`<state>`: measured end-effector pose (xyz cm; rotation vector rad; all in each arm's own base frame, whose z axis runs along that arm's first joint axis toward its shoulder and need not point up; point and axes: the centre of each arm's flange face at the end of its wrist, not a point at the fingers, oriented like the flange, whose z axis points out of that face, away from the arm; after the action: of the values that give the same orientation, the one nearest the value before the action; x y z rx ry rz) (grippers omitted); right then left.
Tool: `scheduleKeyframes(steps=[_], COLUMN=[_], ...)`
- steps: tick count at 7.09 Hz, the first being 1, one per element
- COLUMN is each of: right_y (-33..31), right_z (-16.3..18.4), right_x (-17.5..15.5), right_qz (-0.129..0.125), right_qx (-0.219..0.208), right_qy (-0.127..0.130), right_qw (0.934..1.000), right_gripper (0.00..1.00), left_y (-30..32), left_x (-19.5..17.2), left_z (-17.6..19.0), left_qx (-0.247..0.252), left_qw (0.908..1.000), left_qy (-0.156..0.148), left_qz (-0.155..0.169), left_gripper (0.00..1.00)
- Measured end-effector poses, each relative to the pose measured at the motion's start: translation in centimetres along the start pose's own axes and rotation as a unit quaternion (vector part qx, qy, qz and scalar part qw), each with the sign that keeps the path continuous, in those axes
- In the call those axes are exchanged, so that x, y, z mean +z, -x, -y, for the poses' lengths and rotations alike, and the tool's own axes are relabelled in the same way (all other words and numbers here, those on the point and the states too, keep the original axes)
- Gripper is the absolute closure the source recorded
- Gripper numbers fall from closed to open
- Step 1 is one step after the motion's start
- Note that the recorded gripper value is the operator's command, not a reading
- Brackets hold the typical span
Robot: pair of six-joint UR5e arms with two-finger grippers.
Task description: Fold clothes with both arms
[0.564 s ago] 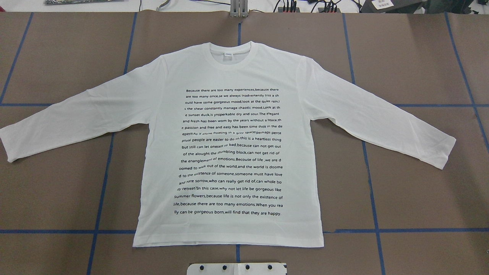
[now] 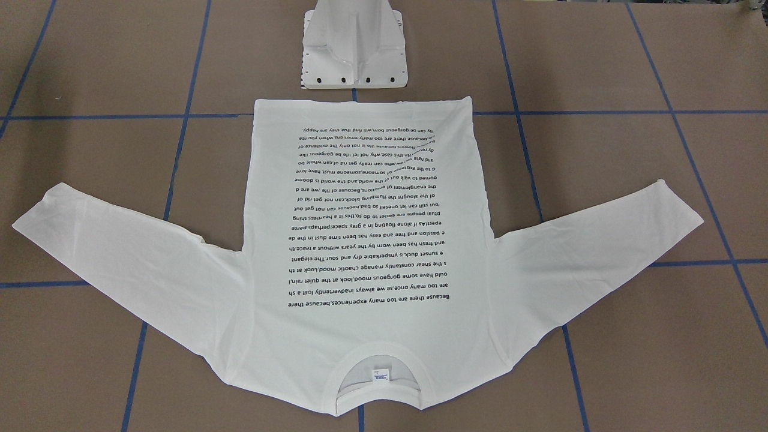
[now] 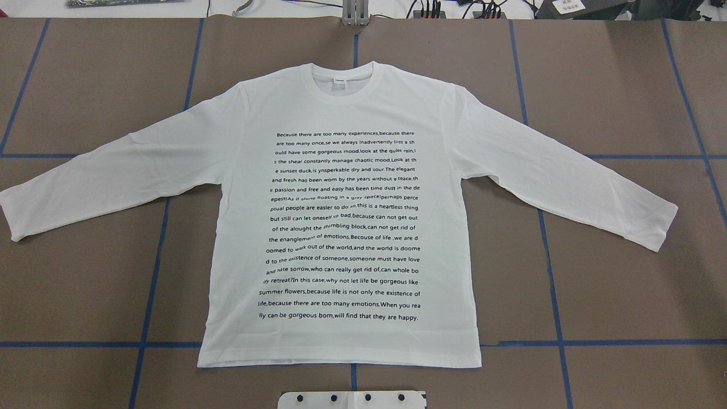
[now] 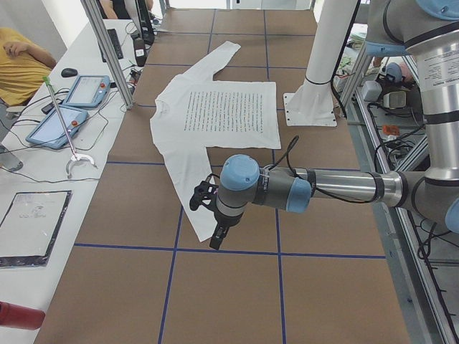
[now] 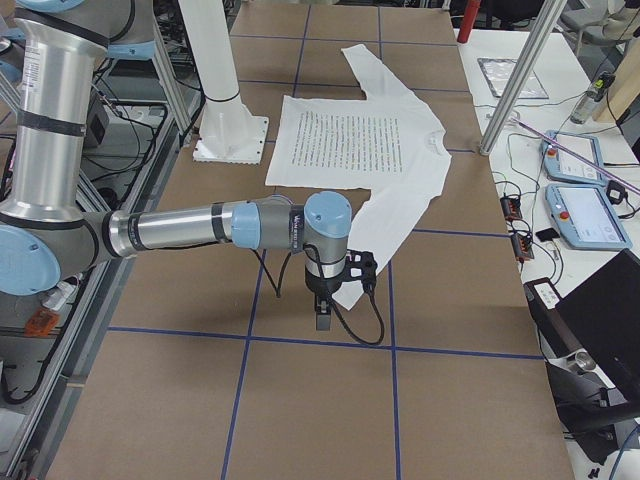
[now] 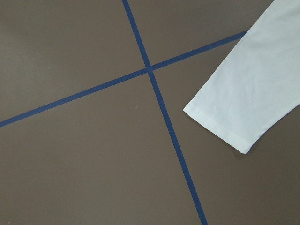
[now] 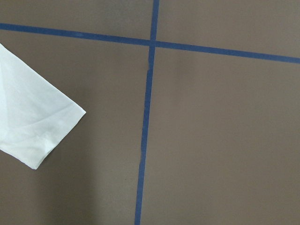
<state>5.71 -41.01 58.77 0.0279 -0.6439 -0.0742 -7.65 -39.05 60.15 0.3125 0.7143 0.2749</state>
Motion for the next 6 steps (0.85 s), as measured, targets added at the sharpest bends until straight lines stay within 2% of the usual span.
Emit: scheduleKeyframes(steps=[2,4,5,6], right_y=[1.7,3.8,4.2,4.4], right_z=[2.5,6.0,7.0,7.2], right_x=[-2.0,-4.0,-3.9,-3.4], right_qz=[0.001,0.004,0.020,0.042], right_qx=[-0.023,-0.076,-0.095,-0.110], right_qy=[-0.032,-0.096,-0.116,-0.127], right_qw=[0.9992,0.9925,0.9884,0.9850], right_gripper=[0.00,0.00,0.00,0.00], left_y=[-0.9,-1.4,-1.2,-1.0], left_x=[-1.1,-2.2,-2.4,-2.4], left_z=[1.1,3.2,4.2,5.0], left_qx=[0.038,0.100,0.110,0.088], left_qw=[0.9985,0.9886,0.9840,0.9840], left_qy=[-0.039,-0.109,-0.137,-0.153], left_qz=[0.009,0.024,0.029,0.025], left_gripper=[0.00,0.00,0.00,0.00])
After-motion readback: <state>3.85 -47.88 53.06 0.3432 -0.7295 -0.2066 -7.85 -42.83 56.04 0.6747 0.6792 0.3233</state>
